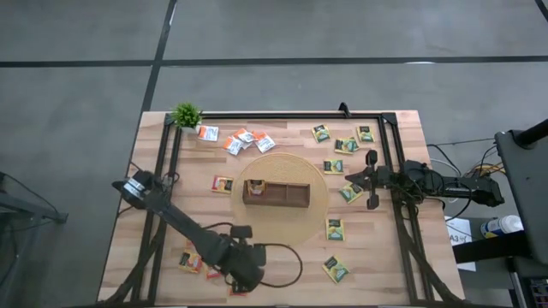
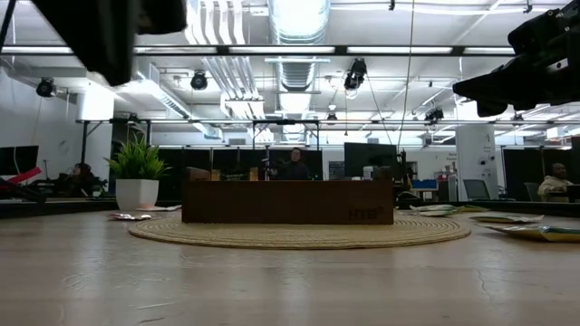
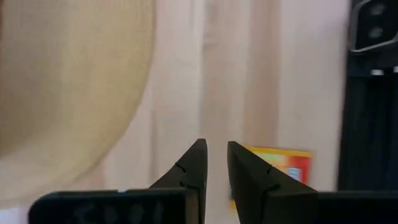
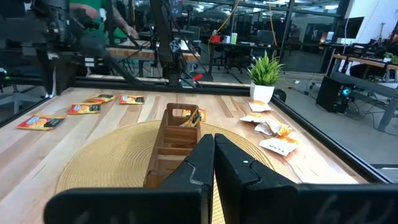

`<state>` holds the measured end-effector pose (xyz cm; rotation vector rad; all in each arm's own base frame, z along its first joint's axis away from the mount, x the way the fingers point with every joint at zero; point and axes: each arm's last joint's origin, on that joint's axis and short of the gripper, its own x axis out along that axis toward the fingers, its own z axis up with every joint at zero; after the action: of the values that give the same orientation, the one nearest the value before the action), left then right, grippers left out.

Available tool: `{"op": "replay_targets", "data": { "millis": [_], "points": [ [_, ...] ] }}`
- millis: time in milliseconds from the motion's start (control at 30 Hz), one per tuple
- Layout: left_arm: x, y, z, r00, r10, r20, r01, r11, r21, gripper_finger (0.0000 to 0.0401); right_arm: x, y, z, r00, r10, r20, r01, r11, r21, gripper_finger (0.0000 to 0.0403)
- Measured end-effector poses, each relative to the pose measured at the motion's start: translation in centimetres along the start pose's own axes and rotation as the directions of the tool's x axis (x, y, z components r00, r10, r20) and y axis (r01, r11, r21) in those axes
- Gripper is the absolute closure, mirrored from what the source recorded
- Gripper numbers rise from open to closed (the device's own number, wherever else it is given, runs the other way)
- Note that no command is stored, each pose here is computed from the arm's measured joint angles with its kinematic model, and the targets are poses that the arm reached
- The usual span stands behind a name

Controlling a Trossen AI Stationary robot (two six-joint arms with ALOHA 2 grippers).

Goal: Pick & Place Tea
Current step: Put the mango tea sachet into the left section of the wooden organizer

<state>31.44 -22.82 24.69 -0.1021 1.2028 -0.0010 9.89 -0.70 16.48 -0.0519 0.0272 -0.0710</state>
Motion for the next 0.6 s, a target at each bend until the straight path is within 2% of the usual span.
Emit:
{"op": "replay_targets", "data": {
  "millis": [200,333,467,600],
  "points": [
    [-0.1,-2.2,-1.2,0.998,-0.051,0.024,0.052,0.996,-0.065,0.0344,0.0,0.0,0.0,1.0,0.0,0.0,0.0,1.0,0.0,0.0394],
    [1.3,-4.1,-2.0,0.995,-0.09,0.042,0.091,0.996,-0.024,0.0344,0.0,0.0,0.0,1.0,0.0,-0.001,0.0,1.0,0.0,0.0394],
    [3.2,-5.0,-2.9,0.995,-0.101,-0.011,0.102,0.994,0.051,0.0344,0.0,0.0,0.0,1.0,0.0,0.0,0.0,1.0,0.0,0.0394],
    [4.6,-5.1,-3.2,0.993,-0.1,-0.067,0.101,0.995,0.021,0.0343,0.0,0.0,0.0,1.0,0.0,0.0,0.0,1.0,0.0,0.0394]
  ]
}}
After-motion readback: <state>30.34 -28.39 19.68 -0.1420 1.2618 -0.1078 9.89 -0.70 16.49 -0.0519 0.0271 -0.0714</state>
